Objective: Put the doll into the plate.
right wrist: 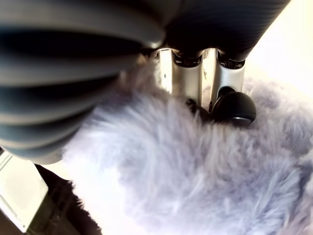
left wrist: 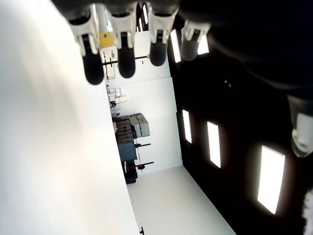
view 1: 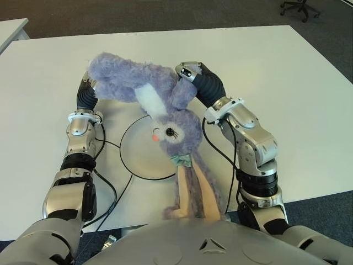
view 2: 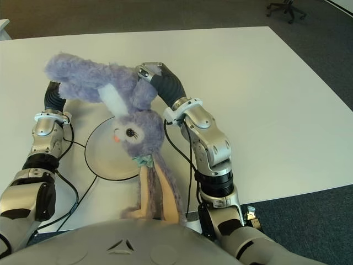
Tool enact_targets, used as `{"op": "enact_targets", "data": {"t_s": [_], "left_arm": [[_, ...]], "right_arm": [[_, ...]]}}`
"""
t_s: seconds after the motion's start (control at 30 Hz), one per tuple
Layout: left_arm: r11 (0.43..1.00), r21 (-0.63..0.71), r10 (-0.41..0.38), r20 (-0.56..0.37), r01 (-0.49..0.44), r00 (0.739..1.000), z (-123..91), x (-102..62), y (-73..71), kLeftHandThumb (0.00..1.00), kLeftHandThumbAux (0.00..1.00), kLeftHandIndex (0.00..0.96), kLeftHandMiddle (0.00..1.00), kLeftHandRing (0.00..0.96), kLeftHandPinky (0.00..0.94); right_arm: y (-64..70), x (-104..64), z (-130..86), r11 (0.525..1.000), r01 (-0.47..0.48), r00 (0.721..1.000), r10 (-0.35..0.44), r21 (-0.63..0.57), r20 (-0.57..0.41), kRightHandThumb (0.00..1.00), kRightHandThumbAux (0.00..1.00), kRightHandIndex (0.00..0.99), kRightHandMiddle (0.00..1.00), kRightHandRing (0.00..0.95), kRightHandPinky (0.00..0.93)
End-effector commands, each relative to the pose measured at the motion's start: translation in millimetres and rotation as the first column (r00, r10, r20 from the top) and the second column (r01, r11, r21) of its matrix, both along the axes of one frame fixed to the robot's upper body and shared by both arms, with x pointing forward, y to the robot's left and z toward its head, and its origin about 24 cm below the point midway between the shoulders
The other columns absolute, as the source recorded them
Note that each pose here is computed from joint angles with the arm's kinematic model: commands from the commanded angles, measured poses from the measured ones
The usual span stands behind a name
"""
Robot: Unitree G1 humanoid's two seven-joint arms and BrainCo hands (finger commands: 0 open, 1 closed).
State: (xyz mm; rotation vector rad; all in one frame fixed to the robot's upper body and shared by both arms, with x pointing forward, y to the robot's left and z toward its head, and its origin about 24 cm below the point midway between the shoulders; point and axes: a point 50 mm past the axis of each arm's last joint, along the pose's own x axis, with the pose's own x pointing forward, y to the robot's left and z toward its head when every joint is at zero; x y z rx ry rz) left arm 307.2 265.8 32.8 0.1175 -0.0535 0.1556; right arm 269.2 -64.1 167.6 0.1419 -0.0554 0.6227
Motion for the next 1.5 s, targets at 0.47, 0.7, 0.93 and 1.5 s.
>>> {"op": "enact_targets", "data": {"t_s": [0.47,0.7,0.93,1.5], "left_arm": [[0.998,-0.069,-0.003,-0.161,-0.008,0.987,-49,-28.3,-15.4,0.0,0.434,0.0,0.096,0.127,0.183],[0.998,-0.068,-0.008,-0.159,-0.003,0.987,-49,-28.3,-15.5,0.0,0.433,0.0,0.092,0.131,0.202],[0.998,-0.066,-0.015,-0.152,0.005,0.988,-48,-29.3,-15.5,0.0,0.428,0.0,0.086,0.126,0.206],[0.998,-0.069,-0.007,-0.144,-0.003,0.99,-48,-28.7,-16.7,0.0,0.44,0.001,0.093,0.128,0.193]], "right_arm": [[0.6,-6.0,-15,0.999,-0.023,0.998,0.021,-0.045,-0.051,0.698,0.722,0.435,0.834,0.864,0.868],[1.5,-7.0,-17,0.999,-0.034,0.996,0.031,-0.027,-0.082,0.689,0.725,0.432,0.804,0.843,0.857],[0.9,-8.7,-16,0.999,-0.052,0.994,0.051,-0.011,-0.101,0.678,0.728,0.429,0.782,0.833,0.849],[5.3,-4.6,-20,0.989,-0.051,0.991,0.068,-0.142,0.115,0.0,0.565,0.072,0.108,0.138,0.138]]}}
